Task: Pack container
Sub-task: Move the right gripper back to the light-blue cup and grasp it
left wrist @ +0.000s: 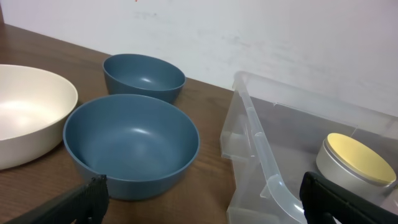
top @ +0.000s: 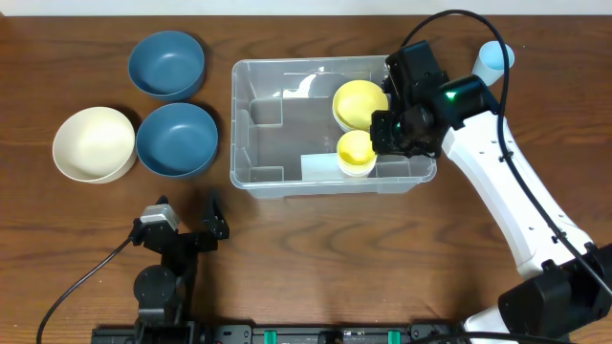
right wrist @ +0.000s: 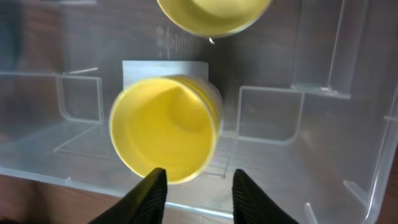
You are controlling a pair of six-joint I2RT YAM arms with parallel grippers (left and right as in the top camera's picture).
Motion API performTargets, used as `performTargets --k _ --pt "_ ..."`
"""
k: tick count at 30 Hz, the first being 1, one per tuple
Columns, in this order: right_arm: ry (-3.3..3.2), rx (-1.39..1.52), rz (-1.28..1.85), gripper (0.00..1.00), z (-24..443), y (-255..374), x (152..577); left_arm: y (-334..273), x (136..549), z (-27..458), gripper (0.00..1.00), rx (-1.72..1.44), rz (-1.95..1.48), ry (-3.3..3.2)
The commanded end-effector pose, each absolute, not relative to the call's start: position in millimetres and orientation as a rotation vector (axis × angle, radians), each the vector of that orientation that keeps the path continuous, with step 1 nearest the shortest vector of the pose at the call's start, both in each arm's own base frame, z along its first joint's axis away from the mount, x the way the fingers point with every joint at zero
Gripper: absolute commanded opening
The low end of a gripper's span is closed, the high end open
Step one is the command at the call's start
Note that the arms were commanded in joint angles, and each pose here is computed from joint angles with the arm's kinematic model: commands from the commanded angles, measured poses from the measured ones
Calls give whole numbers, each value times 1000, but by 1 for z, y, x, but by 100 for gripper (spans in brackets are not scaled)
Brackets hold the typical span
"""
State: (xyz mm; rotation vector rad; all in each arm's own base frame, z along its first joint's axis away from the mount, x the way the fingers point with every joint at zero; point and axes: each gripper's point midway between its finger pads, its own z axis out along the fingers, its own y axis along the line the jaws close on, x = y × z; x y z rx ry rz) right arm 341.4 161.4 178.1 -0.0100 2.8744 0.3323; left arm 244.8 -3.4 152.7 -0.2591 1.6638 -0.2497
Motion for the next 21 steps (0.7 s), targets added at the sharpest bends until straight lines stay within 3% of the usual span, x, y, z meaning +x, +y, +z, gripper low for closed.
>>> performTargets --k 1,6,11,15,21 --pt "2782 45 341 40 200 148 365 -1 244 137 98 -263 -221 1711" --pt "2624 341 252 47 216 83 410 -1 244 137 98 -263 -221 1711" --pt "2452 623 209 67 222 4 449 -1 244 137 98 -263 -221 1711" --pt "2354 810 196 68 208 -51 473 -1 244 137 98 -263 -221 1711" --pt "2344 939 161 66 152 -104 499 -1 244 137 98 -263 -221 1711"
